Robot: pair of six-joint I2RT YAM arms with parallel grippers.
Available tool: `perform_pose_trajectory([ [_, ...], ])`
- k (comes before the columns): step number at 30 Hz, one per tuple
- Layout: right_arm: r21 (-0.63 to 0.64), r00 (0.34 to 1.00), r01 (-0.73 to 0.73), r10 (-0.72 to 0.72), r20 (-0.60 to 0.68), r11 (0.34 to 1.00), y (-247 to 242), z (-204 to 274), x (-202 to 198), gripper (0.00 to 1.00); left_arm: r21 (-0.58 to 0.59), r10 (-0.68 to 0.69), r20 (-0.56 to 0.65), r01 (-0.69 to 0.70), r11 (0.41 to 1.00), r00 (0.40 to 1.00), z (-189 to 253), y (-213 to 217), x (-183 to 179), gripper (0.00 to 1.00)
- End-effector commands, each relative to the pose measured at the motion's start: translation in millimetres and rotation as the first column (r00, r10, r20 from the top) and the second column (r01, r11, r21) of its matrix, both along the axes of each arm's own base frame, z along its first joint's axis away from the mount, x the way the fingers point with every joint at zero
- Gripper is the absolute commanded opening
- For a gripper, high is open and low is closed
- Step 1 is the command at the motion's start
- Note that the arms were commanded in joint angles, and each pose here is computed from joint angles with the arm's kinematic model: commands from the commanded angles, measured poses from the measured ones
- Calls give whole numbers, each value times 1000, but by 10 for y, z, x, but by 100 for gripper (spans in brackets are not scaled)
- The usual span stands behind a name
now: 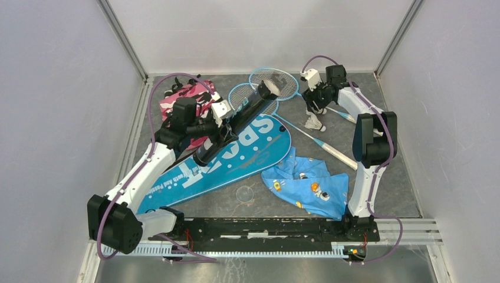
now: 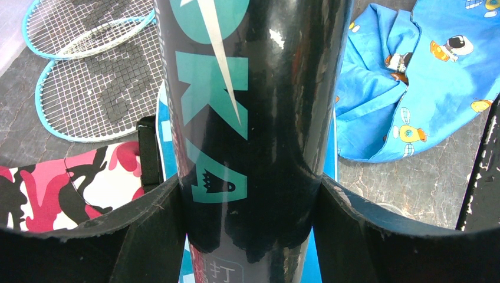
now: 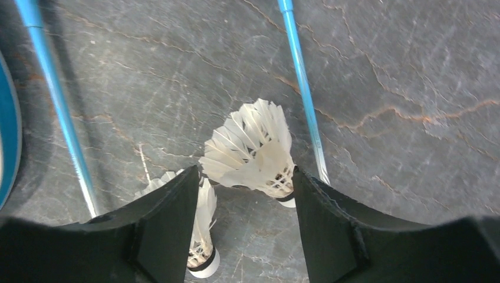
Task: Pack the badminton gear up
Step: Pick up the shuttlecock at the center of the board.
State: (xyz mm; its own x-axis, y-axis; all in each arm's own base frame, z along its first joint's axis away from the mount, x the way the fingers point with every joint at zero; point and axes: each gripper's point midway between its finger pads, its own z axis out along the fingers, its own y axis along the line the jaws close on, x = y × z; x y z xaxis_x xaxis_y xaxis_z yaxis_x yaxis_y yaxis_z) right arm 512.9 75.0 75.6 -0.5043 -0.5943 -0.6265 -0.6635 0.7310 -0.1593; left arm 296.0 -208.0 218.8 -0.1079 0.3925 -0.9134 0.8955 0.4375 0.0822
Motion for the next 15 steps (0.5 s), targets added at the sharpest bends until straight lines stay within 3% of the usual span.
perform_pose_trajectory([
  [1, -90, 987, 140, -133, 88, 986, -118, 167, 160, 59, -28, -48, 105, 51, 998, 993, 232, -61, -2, 2],
  [15, -240, 970, 229, -201, 136, 943, -451, 251, 90, 28, -27, -50, 107, 53, 998, 993, 233, -61, -2, 2],
])
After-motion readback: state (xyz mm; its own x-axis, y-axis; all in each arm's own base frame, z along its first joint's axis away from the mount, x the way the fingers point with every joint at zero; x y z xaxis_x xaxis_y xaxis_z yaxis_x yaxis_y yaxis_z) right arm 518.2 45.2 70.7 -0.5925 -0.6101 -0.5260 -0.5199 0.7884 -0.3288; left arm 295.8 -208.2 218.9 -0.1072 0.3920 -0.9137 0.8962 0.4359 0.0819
